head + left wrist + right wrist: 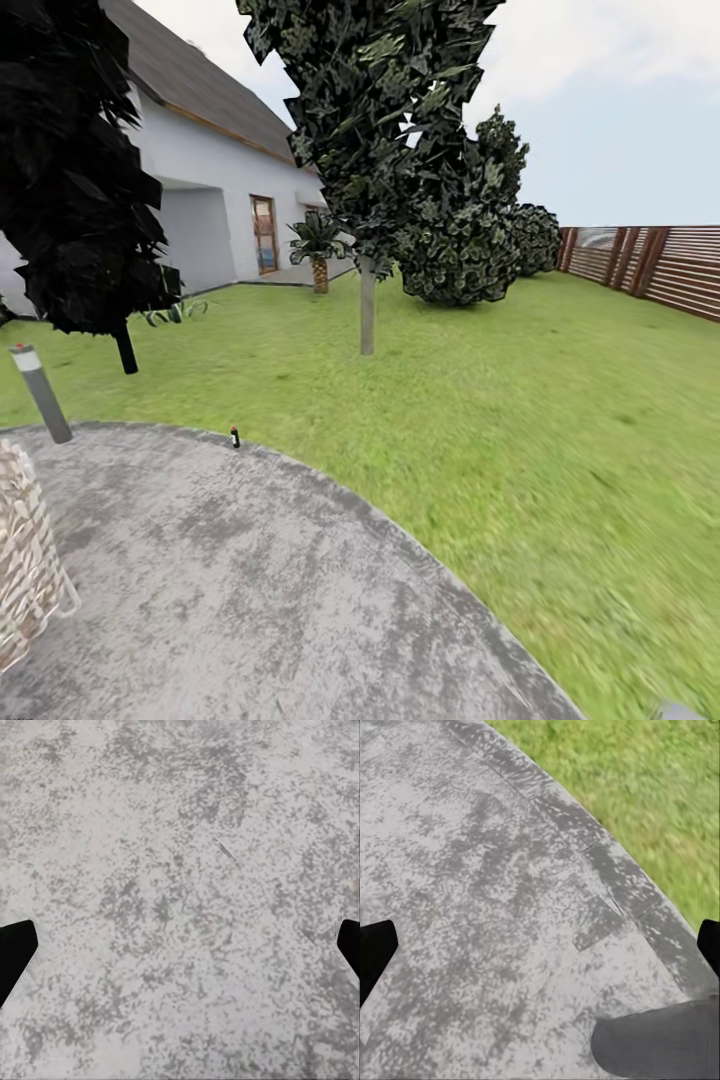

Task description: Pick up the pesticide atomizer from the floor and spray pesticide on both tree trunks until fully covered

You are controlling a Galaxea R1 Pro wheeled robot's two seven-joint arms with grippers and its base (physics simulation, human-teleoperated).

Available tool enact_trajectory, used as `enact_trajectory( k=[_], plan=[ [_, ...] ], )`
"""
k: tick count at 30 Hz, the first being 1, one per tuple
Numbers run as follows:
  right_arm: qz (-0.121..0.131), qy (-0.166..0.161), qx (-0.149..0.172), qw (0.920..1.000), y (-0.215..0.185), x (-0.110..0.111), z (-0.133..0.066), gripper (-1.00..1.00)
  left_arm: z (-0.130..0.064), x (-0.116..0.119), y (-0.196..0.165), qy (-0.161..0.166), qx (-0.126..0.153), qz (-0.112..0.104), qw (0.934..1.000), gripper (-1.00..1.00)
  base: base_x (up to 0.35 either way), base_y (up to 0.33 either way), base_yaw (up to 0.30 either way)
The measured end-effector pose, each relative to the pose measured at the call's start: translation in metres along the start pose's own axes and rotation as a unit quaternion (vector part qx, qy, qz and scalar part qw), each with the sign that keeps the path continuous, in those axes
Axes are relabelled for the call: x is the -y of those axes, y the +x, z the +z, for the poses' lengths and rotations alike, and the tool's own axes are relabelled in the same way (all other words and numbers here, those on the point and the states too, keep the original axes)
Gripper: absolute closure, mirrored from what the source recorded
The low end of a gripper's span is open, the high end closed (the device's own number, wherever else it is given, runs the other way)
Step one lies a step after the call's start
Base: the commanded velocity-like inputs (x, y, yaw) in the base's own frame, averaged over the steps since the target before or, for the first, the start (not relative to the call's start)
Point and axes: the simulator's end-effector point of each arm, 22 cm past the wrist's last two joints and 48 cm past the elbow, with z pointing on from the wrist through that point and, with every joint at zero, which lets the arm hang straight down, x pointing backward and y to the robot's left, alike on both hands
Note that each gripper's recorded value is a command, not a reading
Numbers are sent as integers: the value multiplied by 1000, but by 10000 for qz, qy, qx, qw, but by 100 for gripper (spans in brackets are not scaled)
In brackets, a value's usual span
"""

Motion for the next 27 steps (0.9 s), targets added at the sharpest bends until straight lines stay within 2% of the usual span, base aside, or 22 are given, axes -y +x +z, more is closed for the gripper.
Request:
enact_trajectory(
  k=[5, 21, 27],
  plan=[
    [-1, -2, -1, 10000, 0, 0, 0, -100, 0, 0, 0, 1, -1, -1, 10000, -100, 340, 0, 95],
    [4, -1, 0, 10000, 0, 0, 0, -100, 0, 0, 0, -2, 3, -7, 10000, -100, 340, 2, 3],
    [4, -1, -1, 10000, 0, 0, 0, -100, 0, 0, 0, -4, 3, -7, 10000, -100, 339, 98, 190]
  ],
)
